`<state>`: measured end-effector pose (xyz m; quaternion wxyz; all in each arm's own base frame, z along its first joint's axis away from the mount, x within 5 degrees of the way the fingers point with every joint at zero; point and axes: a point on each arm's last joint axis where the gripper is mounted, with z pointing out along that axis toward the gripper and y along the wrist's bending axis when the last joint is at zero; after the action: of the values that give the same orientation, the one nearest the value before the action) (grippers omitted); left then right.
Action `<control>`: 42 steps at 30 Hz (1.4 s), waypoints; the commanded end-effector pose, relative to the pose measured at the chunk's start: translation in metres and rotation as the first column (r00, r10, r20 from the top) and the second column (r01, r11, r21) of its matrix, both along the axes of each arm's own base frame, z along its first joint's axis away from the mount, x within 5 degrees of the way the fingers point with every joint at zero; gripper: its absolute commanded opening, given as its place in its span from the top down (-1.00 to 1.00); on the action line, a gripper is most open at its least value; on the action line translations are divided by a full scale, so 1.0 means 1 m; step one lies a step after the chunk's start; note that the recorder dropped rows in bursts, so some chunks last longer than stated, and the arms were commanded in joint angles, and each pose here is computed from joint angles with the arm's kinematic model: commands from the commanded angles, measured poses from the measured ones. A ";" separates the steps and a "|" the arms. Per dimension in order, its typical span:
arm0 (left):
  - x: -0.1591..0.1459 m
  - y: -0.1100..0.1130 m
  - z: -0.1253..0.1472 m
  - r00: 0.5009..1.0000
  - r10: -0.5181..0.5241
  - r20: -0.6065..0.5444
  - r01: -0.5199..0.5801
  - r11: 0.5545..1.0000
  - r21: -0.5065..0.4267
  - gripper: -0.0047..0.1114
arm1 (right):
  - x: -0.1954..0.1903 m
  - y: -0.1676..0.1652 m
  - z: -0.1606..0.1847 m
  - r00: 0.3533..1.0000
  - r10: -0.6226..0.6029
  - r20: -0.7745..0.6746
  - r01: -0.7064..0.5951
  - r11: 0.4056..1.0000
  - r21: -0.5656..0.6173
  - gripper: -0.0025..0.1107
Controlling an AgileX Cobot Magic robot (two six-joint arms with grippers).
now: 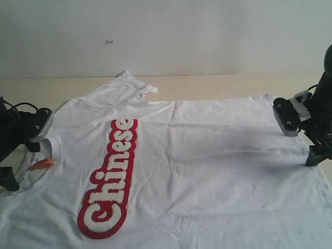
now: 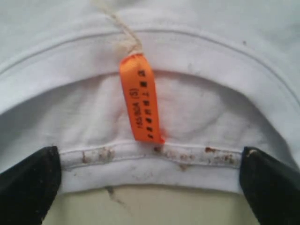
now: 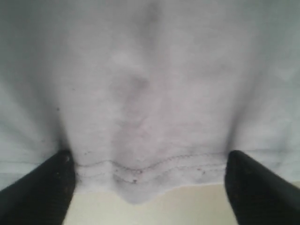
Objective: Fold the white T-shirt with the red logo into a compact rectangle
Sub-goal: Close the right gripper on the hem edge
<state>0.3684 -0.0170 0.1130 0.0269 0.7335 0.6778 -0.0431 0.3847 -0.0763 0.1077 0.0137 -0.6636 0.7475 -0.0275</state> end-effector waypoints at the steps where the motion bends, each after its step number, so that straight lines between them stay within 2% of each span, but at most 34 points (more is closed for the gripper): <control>1: -0.001 0.001 -0.008 1.000 0.001 -0.028 -0.001 1.000 0.001 -0.90 | 0.006 -0.003 -0.019 0.998 0.031 0.056 -0.030 0.999 -0.020 0.25; 3: -0.001 0.001 -0.008 1.000 0.001 -0.028 -0.001 1.000 0.001 -0.90 | 0.004 -0.003 -0.020 0.996 0.080 0.029 -0.079 0.997 -0.019 0.82; 4: -0.001 0.001 -0.008 1.000 0.001 -0.028 -0.001 1.000 0.001 -0.90 | 0.003 -0.003 -0.020 0.994 0.103 0.024 -0.102 0.995 -0.020 0.95; 6: -0.001 0.001 -0.008 1.000 0.001 -0.028 -0.001 1.000 0.001 -0.90 | 0.005 -0.003 -0.020 0.990 0.136 0.037 -0.135 0.990 -0.028 0.94; 16: -0.001 0.001 -0.008 1.000 0.002 -0.030 -0.002 1.000 0.000 -0.90 | 0.007 -0.003 -0.019 0.989 0.137 0.059 -0.135 0.990 -0.035 0.96; 22: -0.001 0.001 -0.008 1.000 0.002 -0.030 -0.002 1.000 0.000 -0.90 | -0.002 -0.001 -0.020 0.987 0.157 -0.030 -0.157 0.988 0.000 0.96; 27: -0.001 0.001 -0.008 1.000 0.002 -0.030 -0.002 1.000 0.000 -0.90 | -0.002 0.002 -0.020 0.997 0.075 -0.027 -0.074 0.997 0.035 0.96; 33: -0.001 0.001 -0.008 1.000 0.000 -0.030 0.000 1.000 0.000 -0.90 | -0.001 0.002 -0.020 0.997 0.075 -0.025 -0.074 0.997 0.035 0.96; 42: -0.001 0.001 -0.008 1.000 0.000 -0.030 0.000 1.000 0.000 -0.90 | 0.006 0.002 0.006 0.993 0.057 0.104 -0.059 0.998 0.018 0.96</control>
<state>0.3684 -0.0170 0.1130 0.0269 0.7335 0.6778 -0.0431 0.3931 -0.0757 0.1106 0.0539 -0.6889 0.7205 -0.0588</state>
